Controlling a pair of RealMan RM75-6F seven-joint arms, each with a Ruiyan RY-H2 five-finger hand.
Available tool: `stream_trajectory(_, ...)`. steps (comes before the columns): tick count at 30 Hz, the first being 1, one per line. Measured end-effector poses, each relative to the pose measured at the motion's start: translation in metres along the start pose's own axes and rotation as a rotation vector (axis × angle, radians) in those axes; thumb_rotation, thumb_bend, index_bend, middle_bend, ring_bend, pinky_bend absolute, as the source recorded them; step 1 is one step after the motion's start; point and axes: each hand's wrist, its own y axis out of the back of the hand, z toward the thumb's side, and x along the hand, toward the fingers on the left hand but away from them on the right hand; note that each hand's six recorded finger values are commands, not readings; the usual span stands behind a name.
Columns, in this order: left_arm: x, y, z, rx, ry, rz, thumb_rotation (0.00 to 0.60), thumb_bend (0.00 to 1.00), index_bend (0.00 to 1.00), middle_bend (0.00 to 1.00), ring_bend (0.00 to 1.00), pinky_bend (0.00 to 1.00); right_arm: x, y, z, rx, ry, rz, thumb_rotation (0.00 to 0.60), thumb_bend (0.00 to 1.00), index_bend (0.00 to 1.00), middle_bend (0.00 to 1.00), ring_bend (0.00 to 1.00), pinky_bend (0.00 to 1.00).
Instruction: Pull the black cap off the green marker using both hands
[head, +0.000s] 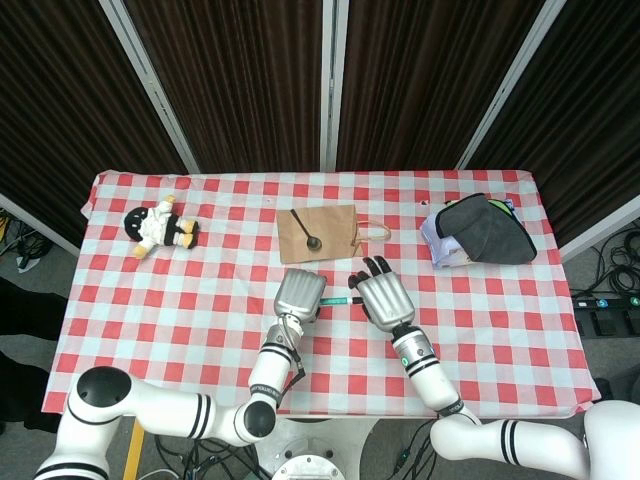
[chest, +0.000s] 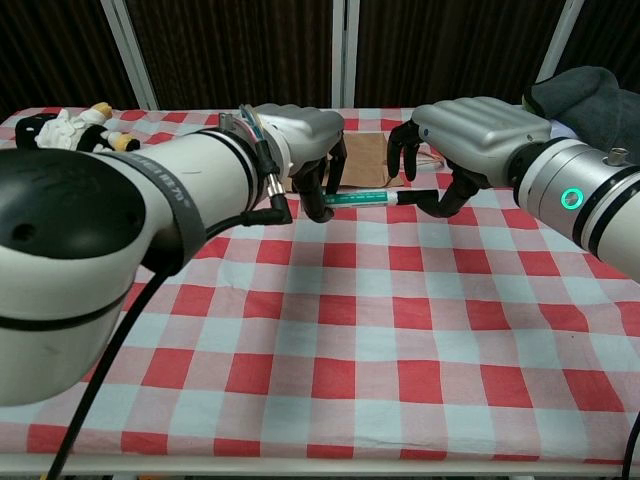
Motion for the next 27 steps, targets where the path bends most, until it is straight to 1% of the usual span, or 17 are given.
stream_trajectory(13, -0.0003, -0.0019, -0.0035, 0.006, 0.006, -0.004, 0.6, 0.38, 0.55, 0.55, 0.5, 0.58, -0.0014, -0.0063, 0.0064, -0.023, 0.001, -0.002, 0.6, 0.23, 0.46, 0.45, 0.18, 0.15)
stream_trajectory(18, -0.0007, -0.0012, -0.0026, 0.006, 0.004, -0.003, 0.6, 0.38, 0.55, 0.55, 0.5, 0.58, -0.0013, -0.0079, 0.0076, -0.027, 0.0, -0.002, 0.6, 0.24, 0.47, 0.46, 0.18, 0.15)
stream_trajectory(27, -0.0015, -0.0026, -0.0031, 0.01, 0.005, -0.008, 0.6, 0.38, 0.55, 0.55, 0.5, 0.58, -0.0019, -0.0081, 0.0072, -0.032, -0.007, -0.013, 0.6, 0.25, 0.53, 0.51, 0.2, 0.15)
